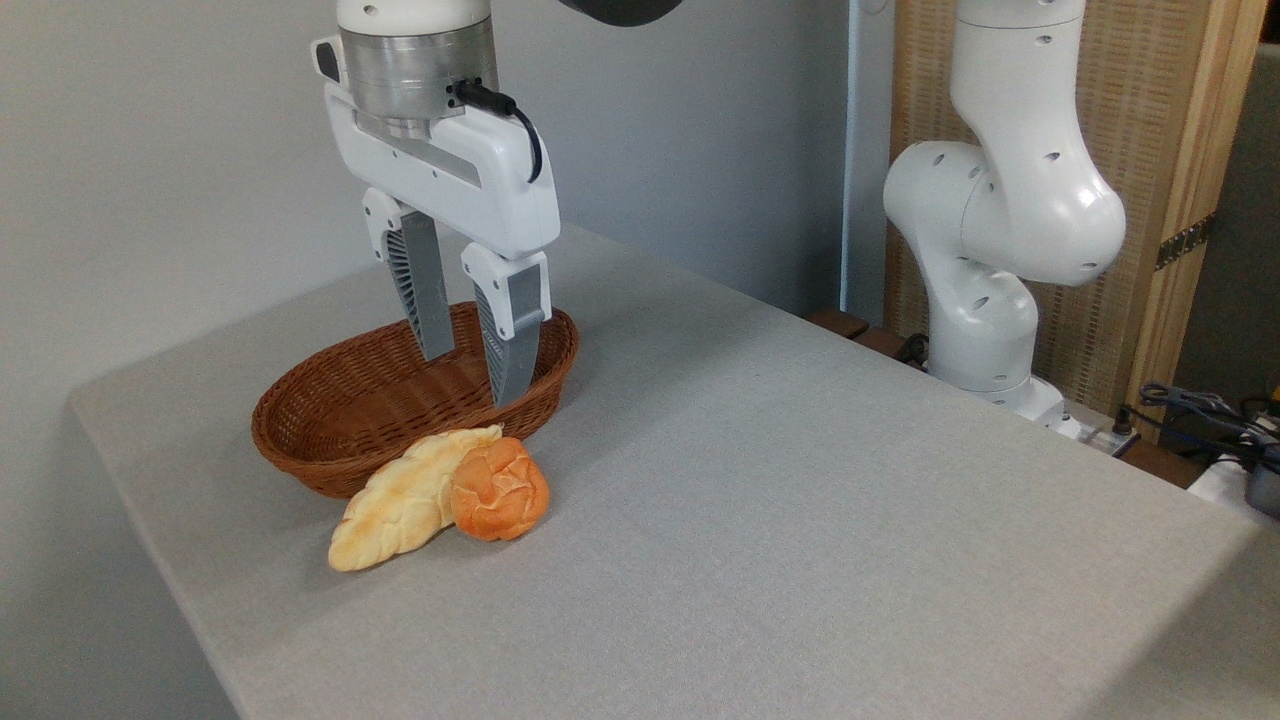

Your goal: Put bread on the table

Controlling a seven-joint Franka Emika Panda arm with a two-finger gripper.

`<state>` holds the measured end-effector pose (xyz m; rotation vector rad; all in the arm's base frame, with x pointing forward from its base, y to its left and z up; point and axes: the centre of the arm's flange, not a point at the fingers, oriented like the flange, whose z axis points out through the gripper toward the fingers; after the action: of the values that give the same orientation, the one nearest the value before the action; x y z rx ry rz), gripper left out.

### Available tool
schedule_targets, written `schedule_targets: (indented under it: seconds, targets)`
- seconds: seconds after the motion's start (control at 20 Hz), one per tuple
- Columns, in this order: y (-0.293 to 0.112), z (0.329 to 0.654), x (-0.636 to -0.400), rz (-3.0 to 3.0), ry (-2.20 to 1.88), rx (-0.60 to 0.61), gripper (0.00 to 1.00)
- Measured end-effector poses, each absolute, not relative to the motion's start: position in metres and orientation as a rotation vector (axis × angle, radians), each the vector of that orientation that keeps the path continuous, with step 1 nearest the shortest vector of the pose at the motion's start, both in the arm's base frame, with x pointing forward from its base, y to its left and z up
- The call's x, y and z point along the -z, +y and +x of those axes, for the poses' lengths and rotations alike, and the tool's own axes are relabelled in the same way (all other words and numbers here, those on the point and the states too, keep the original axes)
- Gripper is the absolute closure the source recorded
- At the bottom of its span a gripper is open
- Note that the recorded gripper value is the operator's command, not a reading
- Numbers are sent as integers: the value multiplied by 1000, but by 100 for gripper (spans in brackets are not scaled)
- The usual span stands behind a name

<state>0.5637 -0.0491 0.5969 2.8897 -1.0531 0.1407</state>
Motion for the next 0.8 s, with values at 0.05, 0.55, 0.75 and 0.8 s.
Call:
schedule_targets:
  seconds: [0.05,0.55,0.75,0.8]
  targets:
    - [-49,563,-596,2888,-1053,-133,0]
    - [-49,563,-595,2887,-1053,-124,0]
    - [-49,560,-593,2879,-1064,-86,0]
    - [-49,559,-592,2871,-1076,-66,0]
